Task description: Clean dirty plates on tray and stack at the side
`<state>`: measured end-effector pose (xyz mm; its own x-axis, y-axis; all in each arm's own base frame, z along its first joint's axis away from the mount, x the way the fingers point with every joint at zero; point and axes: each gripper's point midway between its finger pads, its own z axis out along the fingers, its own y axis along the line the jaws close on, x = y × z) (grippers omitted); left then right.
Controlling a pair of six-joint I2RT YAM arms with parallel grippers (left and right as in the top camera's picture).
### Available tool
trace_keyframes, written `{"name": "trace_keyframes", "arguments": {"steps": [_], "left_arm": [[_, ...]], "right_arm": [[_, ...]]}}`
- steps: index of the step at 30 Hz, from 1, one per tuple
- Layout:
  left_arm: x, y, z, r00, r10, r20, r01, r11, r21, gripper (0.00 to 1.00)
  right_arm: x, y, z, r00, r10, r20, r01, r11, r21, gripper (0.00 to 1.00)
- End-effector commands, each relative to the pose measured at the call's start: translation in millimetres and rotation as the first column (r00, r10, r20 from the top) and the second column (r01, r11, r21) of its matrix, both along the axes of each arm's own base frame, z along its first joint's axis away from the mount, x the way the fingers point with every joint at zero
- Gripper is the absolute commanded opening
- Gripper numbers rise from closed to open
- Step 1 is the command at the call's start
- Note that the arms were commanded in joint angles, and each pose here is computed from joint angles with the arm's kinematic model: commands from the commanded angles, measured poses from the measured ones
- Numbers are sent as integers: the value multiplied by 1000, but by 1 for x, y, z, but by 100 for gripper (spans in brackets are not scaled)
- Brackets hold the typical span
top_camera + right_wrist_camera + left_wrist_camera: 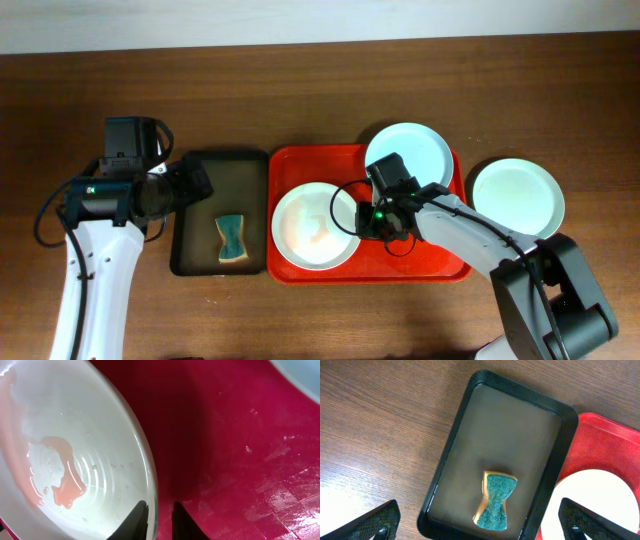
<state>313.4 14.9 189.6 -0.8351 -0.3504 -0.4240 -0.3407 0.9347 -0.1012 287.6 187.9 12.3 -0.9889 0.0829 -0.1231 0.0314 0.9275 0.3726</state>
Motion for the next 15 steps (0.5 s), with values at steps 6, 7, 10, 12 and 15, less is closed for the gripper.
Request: {"name": "trace_keyframes", "arguments": {"steps": [6,7,10,12,15], "left_arm": [[1,-1,3,1000,8,9,-7,1000,-14,99],[1,-1,3,1000,8,9,-7,1000,-14,99],[1,-1,3,1000,8,9,-8,1000,-14,99],[1,-1,3,1000,8,9,-8,1000,-14,99],[1,-1,3,1000,8,9,-8,1000,-14,99]], "right_arm": [[-2,-3,-4,1000,-5,-4,4,1000,-18,19],[-2,-3,-4,1000,-4,-4,4,1000,-18,19],[-2,-4,-4,1000,-4,-7,4,1000,-19,19],[-4,-4,-4,1000,-3,-13,3,1000,-18,19],[-6,-2,-4,1000,1,-26,-1,1000,-9,19]]}}
